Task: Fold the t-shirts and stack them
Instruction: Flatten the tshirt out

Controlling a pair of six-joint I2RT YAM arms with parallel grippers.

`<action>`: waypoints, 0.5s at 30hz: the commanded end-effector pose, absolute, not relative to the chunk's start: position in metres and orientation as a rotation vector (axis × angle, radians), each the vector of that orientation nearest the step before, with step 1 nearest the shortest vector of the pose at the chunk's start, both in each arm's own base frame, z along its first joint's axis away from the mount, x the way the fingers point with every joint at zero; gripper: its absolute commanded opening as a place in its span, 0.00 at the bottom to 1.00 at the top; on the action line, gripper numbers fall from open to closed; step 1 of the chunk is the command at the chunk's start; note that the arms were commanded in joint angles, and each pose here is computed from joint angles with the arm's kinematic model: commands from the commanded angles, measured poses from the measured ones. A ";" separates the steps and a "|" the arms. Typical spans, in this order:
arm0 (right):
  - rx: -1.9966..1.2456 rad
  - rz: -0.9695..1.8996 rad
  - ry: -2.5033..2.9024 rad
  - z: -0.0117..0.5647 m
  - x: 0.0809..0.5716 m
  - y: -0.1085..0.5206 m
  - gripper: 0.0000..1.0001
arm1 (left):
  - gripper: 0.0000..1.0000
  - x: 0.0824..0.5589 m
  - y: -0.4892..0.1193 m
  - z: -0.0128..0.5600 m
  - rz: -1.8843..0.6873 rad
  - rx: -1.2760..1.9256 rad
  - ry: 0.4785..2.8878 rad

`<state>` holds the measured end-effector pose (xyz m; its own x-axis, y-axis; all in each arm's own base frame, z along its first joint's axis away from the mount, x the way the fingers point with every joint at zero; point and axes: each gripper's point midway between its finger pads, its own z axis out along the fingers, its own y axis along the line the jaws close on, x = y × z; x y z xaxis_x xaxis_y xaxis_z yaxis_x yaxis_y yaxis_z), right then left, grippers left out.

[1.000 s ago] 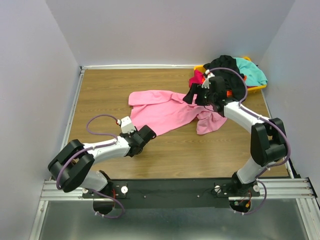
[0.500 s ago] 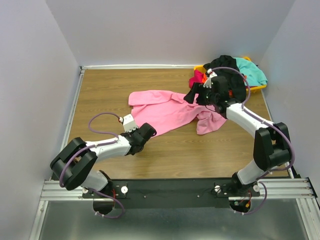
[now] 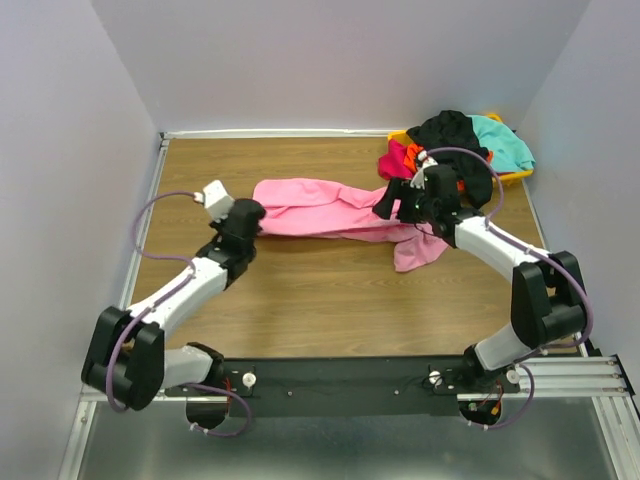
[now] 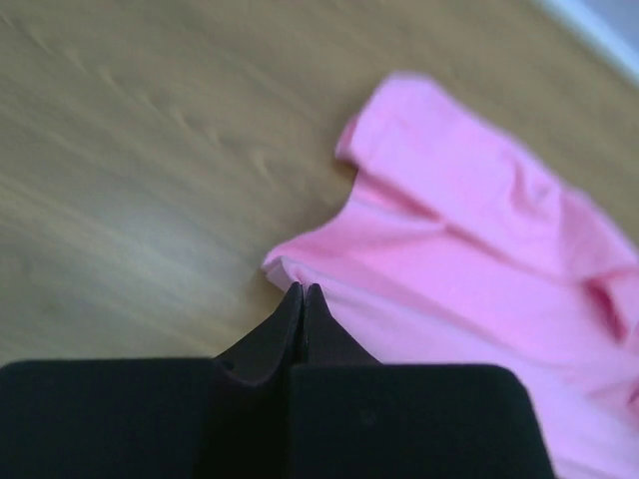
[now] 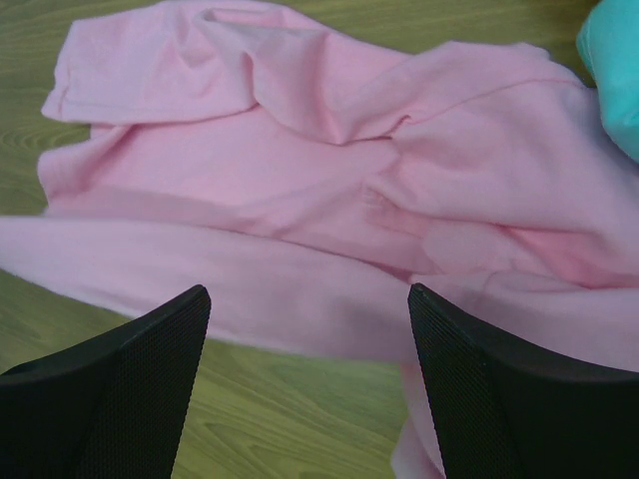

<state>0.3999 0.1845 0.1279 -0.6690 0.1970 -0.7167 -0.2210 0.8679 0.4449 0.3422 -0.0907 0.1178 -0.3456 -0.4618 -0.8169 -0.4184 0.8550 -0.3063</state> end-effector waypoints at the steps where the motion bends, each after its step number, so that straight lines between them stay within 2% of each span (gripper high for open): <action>1: 0.057 0.587 2.169 0.142 0.394 0.168 0.87 | 0.00 0.378 -0.038 0.189 -0.047 -0.681 1.729; 7: 0.128 0.503 2.175 0.149 0.373 0.150 0.86 | 0.00 0.394 0.028 0.222 0.010 -0.837 1.544; 8: 0.145 0.478 2.204 0.140 0.365 0.145 0.86 | 0.00 0.405 0.011 0.212 -0.035 -0.635 1.669; 15: 0.209 0.449 2.287 0.109 0.332 0.134 0.86 | 0.00 0.422 0.016 0.186 -0.080 -0.579 1.729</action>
<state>0.3560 0.1468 0.1451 -0.6120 0.2750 -0.7415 -0.0901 0.9072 0.4108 0.4104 0.0258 0.1808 -0.1071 -0.4444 -0.8894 -0.4444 0.8216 -0.3570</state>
